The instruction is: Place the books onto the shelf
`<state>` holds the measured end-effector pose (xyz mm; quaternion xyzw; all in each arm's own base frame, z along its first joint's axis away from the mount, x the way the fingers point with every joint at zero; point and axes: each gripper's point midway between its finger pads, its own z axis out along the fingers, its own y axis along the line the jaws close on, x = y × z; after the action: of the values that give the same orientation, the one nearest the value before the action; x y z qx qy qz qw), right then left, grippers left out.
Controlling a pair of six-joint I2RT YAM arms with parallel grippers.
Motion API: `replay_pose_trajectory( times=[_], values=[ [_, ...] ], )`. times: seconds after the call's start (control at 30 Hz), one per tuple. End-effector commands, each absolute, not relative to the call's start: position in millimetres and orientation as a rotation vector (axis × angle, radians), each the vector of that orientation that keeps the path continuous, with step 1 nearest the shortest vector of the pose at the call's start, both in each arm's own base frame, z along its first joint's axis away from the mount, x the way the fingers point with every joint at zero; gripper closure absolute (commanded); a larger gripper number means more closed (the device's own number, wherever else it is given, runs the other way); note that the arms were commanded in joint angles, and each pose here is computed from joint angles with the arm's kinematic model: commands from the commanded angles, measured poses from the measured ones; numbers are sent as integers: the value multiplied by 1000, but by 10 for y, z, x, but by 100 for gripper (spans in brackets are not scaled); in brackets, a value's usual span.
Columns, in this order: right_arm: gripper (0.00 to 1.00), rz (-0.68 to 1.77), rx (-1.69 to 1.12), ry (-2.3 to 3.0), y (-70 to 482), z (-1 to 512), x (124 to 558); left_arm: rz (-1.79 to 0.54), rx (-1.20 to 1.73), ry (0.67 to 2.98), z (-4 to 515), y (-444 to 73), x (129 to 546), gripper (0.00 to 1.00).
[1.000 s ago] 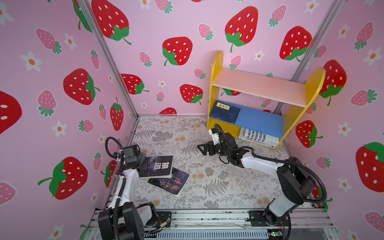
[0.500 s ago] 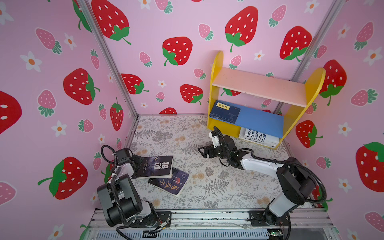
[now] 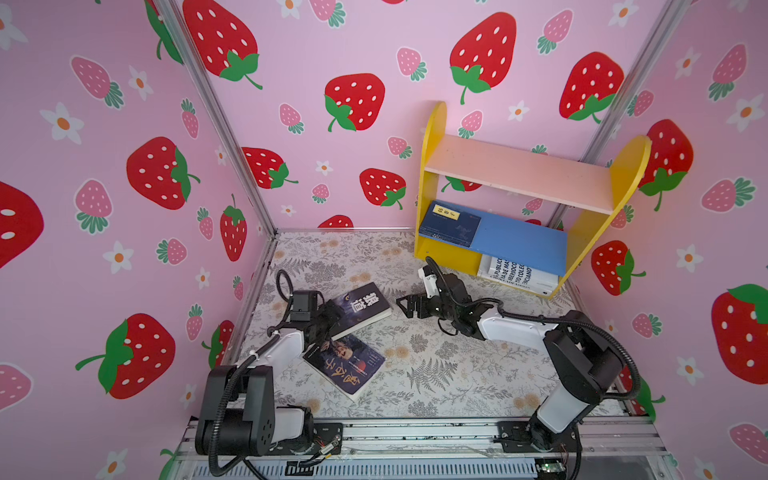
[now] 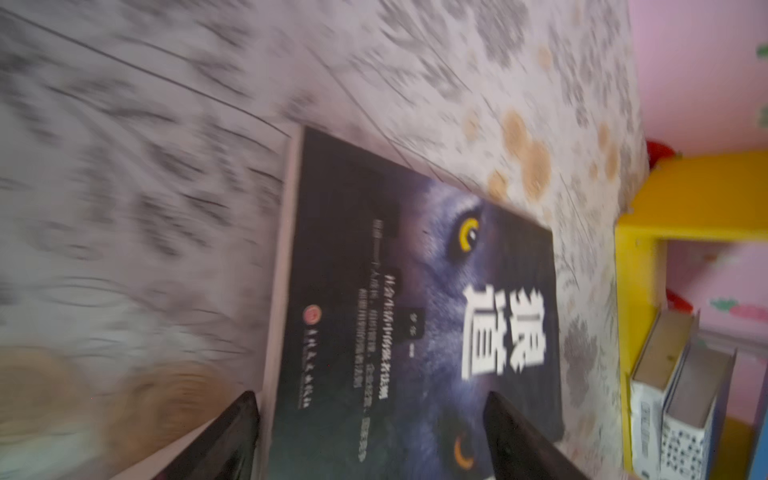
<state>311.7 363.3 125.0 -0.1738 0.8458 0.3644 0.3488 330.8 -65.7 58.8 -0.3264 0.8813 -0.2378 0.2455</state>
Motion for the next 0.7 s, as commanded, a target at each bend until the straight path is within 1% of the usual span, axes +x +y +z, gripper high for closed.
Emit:
replay_pose_trajectory(
  times=[0.0, 0.13, 0.2, 0.3, 0.4, 0.47, 0.57, 0.67],
  values=[
    [0, 910, -372, 2167, 3454, 1289, 3294, -663, -818, 2408, 721, -916, 3525, 16],
    [0, 824, -364, 2149, 3359, 1326, 3504, -627, -799, 2409, 763, -931, 3620, 16],
    [0, 810, -376, 2141, 3398, 1330, 3575, -557, -801, 2410, 770, -850, 3631, 16],
    [0, 844, -379, 2165, 3524, 1271, 3631, -478, -763, 2416, 827, -754, 3673, 16],
    [2, 880, -345, 2198, 3592, 1164, 3652, -346, -707, 2433, 926, -599, 3757, 16],
    [3, 889, -331, 2191, 3620, 1151, 3678, -358, -702, 2451, 932, -552, 3816, 16],
    [4, 889, -359, 2140, 3713, 1248, 3787, -468, -746, 2478, 820, -595, 3830, 18],
    [7, 854, -397, 2107, 3830, 1265, 3946, -579, -782, 2472, 685, -710, 3771, 18]
  ],
)
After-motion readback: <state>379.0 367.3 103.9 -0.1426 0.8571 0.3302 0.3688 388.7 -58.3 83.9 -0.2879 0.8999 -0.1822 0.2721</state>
